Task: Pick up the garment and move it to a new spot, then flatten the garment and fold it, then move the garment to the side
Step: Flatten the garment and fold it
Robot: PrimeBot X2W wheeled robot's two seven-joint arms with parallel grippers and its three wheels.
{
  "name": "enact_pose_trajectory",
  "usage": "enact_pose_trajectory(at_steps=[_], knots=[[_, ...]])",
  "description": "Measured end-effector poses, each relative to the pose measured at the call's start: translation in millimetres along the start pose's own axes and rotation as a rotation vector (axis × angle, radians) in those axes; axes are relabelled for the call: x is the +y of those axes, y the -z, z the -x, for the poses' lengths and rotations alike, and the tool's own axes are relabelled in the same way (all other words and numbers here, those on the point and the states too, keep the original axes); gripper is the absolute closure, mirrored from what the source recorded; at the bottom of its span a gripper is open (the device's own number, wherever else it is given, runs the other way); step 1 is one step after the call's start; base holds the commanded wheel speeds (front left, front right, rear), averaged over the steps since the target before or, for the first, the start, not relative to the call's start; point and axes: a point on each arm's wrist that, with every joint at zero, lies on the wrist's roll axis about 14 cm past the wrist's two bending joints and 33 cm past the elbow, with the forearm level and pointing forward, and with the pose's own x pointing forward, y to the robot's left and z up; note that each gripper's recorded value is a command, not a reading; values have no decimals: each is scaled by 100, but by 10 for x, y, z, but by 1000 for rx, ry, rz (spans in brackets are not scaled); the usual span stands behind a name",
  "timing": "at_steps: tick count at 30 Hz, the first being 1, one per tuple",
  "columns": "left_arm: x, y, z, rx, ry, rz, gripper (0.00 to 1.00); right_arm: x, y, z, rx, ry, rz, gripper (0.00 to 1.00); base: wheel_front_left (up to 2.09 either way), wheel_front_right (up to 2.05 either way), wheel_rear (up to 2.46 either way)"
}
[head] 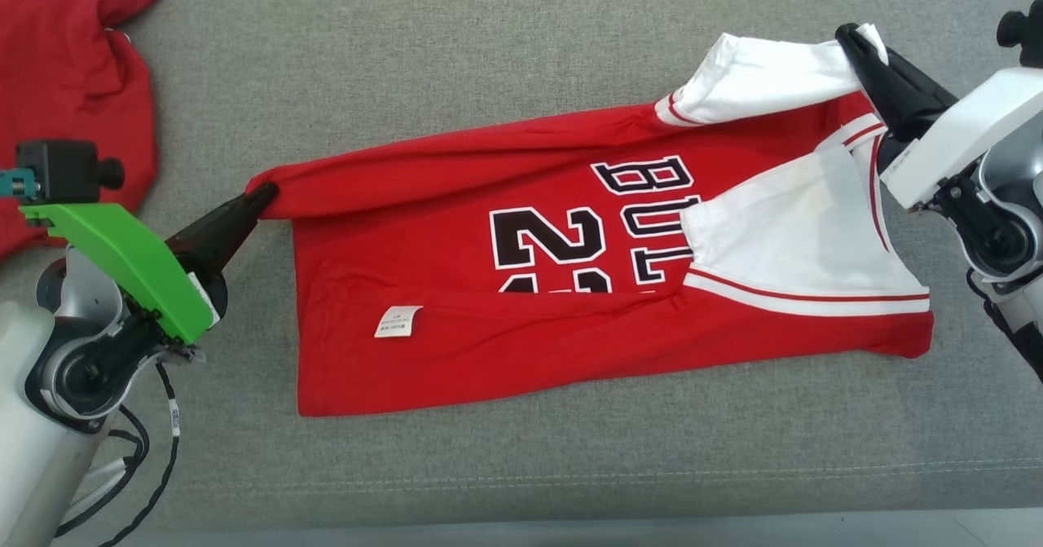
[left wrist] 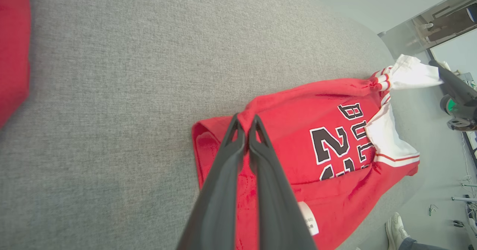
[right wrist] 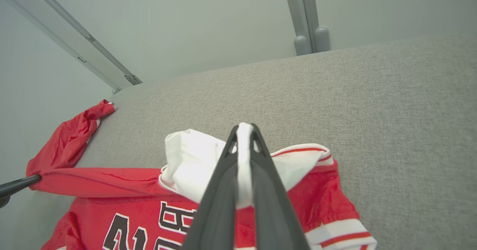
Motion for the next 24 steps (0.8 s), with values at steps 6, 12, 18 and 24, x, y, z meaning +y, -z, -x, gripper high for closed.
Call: enact_pose_trajectory(at_steps=[6, 12, 18, 24], knots=[[-112, 73, 65, -13, 29, 5, 100, 50, 62, 224, -22, 0, -36, 100, 0, 0, 0], [-206, 250, 126, 2, 53, 16, 100, -32, 80, 458, -42, 30, -59, 100, 0, 0, 0], [-215, 281, 187, -13, 55, 29, 100, -44, 80, 596, -64, 37, -76, 100, 0, 0, 0], [-180, 304, 270, -22, 42, 29, 100, 12, 205, 705, -50, 30, -106, 100, 0, 0, 0]])
